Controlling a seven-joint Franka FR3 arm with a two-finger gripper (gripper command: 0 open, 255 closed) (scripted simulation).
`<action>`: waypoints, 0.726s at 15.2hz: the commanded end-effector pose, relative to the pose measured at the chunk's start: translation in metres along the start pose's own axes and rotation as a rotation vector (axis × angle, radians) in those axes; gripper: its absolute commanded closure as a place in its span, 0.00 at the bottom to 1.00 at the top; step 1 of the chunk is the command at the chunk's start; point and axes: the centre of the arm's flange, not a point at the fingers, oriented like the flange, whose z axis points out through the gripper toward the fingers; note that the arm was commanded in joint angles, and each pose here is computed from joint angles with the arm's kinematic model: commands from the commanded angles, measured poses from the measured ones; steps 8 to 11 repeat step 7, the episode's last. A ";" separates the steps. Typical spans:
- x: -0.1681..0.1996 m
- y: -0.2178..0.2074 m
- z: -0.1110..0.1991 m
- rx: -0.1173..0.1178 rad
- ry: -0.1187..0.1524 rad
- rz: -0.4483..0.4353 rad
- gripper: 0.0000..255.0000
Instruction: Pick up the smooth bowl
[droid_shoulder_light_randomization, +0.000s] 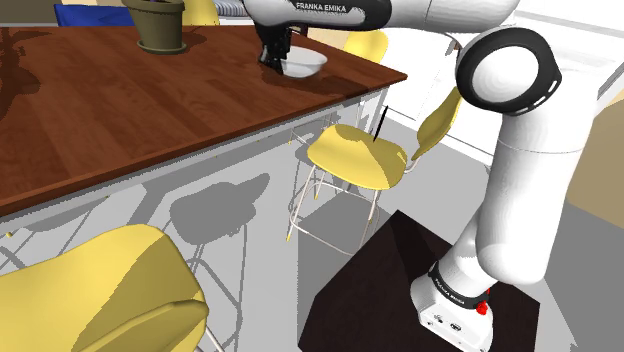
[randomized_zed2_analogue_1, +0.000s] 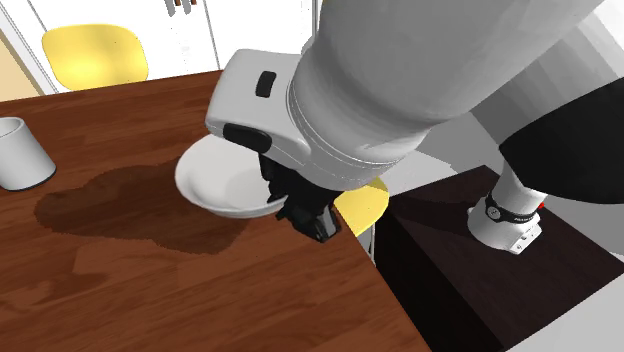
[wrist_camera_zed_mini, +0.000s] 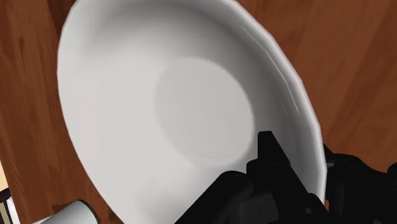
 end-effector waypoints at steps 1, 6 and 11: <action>0.000 0.005 -0.009 0.000 0.000 0.000 1.00; 0.001 0.016 -0.028 0.000 0.000 0.000 1.00; 0.001 0.016 -0.028 0.000 0.000 0.000 1.00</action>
